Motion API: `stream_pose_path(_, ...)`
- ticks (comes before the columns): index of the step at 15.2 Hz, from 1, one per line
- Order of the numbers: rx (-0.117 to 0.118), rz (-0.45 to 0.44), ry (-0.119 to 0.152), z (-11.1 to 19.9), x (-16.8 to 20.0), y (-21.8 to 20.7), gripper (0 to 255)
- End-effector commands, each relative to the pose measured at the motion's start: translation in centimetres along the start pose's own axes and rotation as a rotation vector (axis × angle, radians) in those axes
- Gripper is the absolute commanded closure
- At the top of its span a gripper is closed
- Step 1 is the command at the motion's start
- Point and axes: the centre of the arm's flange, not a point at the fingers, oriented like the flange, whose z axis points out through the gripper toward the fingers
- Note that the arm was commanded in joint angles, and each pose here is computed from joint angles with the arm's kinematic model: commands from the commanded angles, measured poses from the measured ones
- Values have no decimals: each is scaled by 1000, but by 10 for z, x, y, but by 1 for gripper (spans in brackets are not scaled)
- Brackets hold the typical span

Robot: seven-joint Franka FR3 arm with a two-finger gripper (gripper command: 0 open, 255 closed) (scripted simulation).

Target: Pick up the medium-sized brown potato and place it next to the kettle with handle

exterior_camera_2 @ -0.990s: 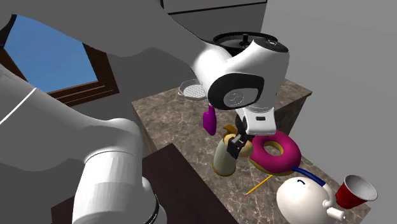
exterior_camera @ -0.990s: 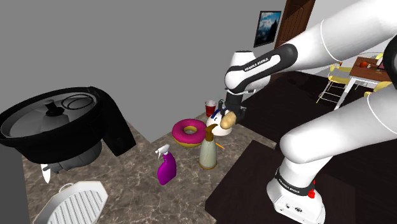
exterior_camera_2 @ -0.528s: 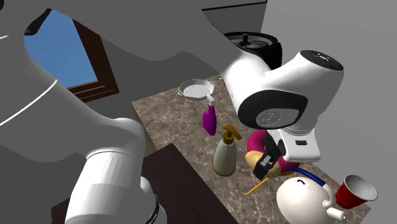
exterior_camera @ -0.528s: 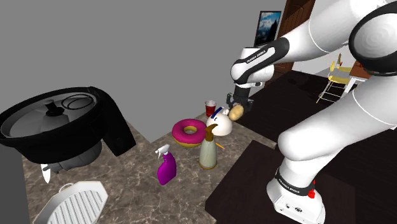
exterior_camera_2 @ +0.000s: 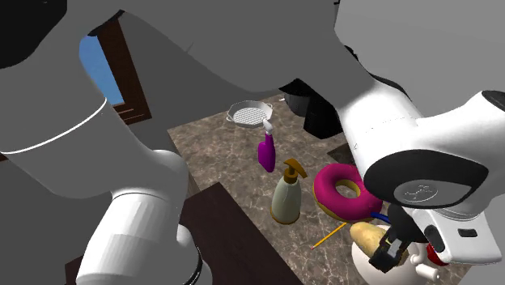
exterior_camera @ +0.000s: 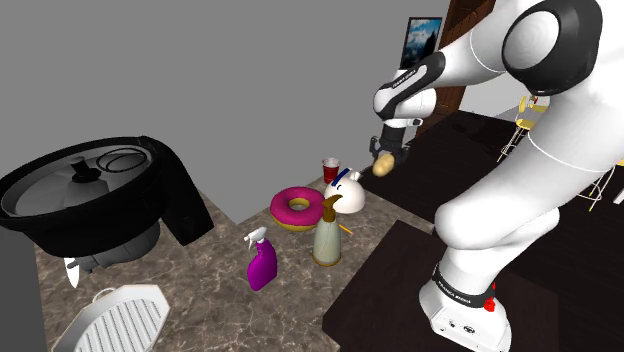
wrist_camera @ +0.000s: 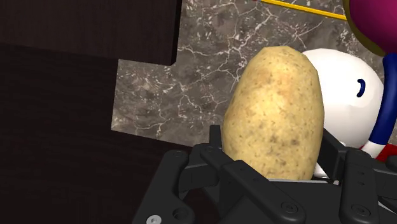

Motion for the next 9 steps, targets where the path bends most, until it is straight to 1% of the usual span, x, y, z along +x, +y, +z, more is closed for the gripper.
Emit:
stream_pose_path(1,-1,-1,1,-1,27,3,255)
stream_pose_path(3,-1,-1,1,-2,48,6,255)
stream_pose_path(9,-1,-1,1,30,49,7,255)
